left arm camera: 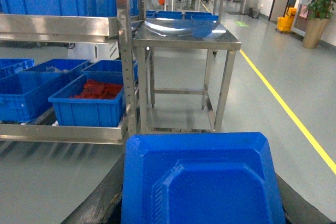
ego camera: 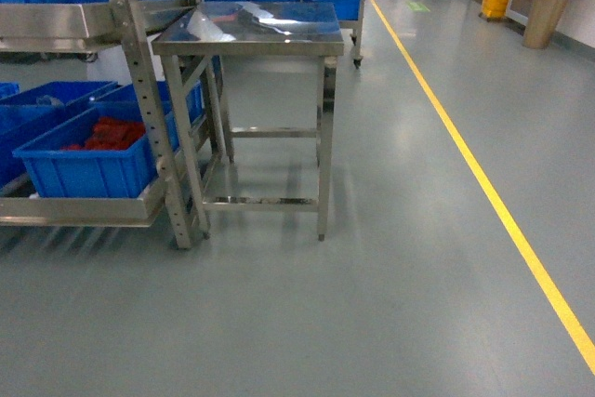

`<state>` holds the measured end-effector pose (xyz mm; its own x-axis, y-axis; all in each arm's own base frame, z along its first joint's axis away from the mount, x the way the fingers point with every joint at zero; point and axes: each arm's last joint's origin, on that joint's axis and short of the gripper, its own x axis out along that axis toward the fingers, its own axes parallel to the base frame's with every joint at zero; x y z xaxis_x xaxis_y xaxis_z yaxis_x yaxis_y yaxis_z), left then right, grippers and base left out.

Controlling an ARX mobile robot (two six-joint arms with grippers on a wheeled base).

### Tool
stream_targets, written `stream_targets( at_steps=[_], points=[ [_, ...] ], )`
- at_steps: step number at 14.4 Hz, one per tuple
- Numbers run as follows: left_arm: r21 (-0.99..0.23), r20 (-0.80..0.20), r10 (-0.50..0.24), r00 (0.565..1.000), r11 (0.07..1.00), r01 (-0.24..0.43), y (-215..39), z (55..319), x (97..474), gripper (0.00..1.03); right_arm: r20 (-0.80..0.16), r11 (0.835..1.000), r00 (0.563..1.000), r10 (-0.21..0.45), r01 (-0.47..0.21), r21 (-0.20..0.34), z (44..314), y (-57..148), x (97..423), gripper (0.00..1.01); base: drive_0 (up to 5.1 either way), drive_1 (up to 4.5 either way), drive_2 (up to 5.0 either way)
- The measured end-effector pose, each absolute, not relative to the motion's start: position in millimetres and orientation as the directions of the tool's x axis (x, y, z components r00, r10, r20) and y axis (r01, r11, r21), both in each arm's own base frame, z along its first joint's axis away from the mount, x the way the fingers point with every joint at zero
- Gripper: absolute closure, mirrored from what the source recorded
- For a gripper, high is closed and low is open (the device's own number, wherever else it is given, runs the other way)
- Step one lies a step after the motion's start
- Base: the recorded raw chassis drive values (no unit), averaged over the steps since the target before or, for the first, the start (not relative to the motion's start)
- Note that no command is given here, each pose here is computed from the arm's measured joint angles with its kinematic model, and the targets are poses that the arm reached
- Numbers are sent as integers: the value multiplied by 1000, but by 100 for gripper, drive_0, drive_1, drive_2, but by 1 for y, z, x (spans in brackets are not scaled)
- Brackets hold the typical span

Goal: Sort blue parts and orange caps into right shelf containers

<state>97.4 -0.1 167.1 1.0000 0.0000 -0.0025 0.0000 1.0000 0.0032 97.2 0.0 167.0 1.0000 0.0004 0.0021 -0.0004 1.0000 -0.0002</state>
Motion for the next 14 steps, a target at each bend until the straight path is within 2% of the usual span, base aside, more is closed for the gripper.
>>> stream_targets(
  at_steps=[14],
  points=[
    [3, -1, 1, 1000, 1000, -1, 0, 167, 97, 60, 7, 1000, 1000, 0, 0, -1, 168, 0, 97, 59, -1, 432, -434]
  ],
)
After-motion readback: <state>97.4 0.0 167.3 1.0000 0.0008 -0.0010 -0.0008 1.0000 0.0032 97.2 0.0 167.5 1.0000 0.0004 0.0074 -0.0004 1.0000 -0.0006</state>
